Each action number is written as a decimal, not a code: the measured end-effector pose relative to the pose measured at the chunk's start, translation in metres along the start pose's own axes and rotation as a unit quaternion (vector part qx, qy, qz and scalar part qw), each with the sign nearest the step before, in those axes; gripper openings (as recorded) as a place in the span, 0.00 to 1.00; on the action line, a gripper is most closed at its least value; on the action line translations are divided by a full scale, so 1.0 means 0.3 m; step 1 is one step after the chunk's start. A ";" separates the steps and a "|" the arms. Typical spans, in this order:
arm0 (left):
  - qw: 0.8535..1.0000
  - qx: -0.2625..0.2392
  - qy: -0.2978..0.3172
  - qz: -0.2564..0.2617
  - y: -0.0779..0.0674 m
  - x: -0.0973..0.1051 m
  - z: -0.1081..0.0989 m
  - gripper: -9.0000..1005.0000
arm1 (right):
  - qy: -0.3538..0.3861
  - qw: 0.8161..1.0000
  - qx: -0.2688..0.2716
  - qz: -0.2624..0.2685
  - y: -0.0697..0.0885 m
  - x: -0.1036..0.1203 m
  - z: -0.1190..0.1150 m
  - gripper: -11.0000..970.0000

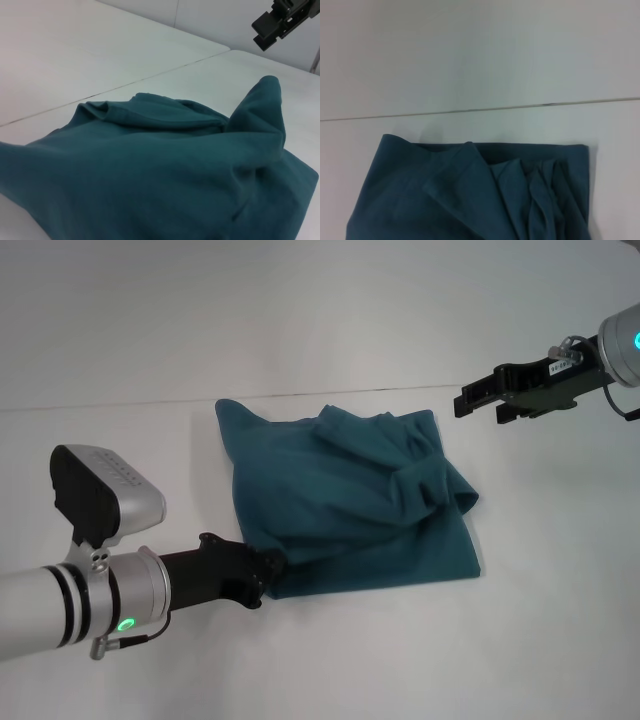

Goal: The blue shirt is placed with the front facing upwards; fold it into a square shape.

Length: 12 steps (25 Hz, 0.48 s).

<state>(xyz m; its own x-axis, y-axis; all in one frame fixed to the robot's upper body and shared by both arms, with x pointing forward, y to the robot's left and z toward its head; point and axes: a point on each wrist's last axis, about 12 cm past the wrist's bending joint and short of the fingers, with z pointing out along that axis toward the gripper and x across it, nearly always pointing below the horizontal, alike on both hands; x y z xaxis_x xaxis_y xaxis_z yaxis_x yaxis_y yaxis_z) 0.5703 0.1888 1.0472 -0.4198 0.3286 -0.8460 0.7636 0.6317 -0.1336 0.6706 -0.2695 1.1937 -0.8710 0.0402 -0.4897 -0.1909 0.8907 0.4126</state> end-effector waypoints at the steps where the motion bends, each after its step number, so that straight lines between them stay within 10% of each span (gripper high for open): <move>1: 1.000 0.000 -0.001 -0.001 0.000 0.001 -0.001 0.02 | 0.000 1.000 0.000 0.000 -0.001 0.000 0.000 0.74; 12: 0.999 -0.007 -0.031 -0.041 0.030 0.035 -0.084 0.02 | 0.001 1.000 0.003 0.003 -0.013 0.007 -0.003 0.74</move>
<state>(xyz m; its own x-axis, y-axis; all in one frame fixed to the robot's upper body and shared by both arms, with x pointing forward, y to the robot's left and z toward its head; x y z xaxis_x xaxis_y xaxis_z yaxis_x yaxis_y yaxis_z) 0.5603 0.2157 1.0502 -0.4497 0.2315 -0.8626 0.7206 0.6647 -0.1972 0.6692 -0.2733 1.1918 -0.8732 0.0454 -0.4853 -0.1826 0.8927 0.4120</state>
